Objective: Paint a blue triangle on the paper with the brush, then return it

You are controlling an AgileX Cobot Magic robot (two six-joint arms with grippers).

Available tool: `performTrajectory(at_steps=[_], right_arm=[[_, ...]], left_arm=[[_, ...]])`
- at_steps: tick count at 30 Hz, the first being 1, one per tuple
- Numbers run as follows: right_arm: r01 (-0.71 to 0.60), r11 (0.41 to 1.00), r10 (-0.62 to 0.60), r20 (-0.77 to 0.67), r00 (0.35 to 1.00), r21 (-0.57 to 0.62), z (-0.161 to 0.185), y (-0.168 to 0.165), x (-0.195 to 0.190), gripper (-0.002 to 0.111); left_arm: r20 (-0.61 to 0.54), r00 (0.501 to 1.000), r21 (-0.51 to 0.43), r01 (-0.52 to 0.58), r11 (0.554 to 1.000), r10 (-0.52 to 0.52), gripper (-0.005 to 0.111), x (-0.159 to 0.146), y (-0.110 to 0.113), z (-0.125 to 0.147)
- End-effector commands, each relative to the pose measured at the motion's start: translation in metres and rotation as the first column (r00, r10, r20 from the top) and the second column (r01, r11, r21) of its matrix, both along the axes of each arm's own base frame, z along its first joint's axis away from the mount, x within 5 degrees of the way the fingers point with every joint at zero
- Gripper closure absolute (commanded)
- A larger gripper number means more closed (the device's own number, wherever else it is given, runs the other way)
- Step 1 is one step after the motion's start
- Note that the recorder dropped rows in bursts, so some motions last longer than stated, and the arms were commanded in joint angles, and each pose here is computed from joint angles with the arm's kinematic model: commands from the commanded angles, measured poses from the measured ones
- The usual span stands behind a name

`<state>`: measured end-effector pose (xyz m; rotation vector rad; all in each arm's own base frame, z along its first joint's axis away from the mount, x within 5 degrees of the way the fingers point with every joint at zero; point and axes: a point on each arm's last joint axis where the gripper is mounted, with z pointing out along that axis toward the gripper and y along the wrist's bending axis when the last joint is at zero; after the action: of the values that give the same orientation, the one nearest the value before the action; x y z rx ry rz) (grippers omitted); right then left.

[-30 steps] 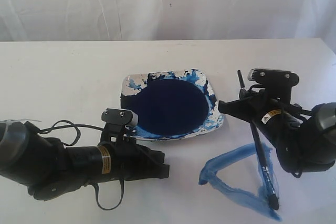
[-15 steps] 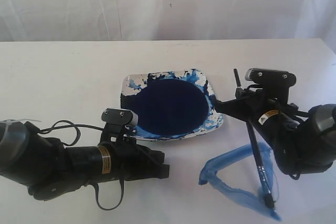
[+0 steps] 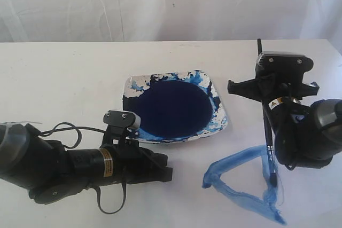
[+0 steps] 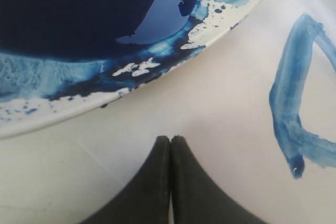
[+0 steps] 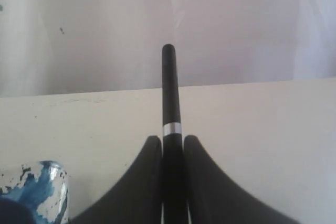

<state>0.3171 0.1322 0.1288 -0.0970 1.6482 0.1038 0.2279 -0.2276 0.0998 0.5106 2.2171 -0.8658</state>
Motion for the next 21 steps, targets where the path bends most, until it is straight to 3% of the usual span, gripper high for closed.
performTrajectory(at_steps=[1, 21], right_arm=[[0.021, 1.000, -0.021, 0.053, 0.998, 0.008, 0.010, -0.001, 0.001, 0.108], [0.021, 0.978, -0.065, 0.206, 0.976, 0.208, 0.124, -0.027, -0.043, 0.108]], left_arm=[[-0.006, 1.000, 0.015, 0.002, 1.000, -0.001, 0.107, -0.002, 0.001, 0.000], [-0.006, 1.000, 0.015, 0.002, 1.000, -0.001, 0.107, -0.002, 0.001, 0.000]])
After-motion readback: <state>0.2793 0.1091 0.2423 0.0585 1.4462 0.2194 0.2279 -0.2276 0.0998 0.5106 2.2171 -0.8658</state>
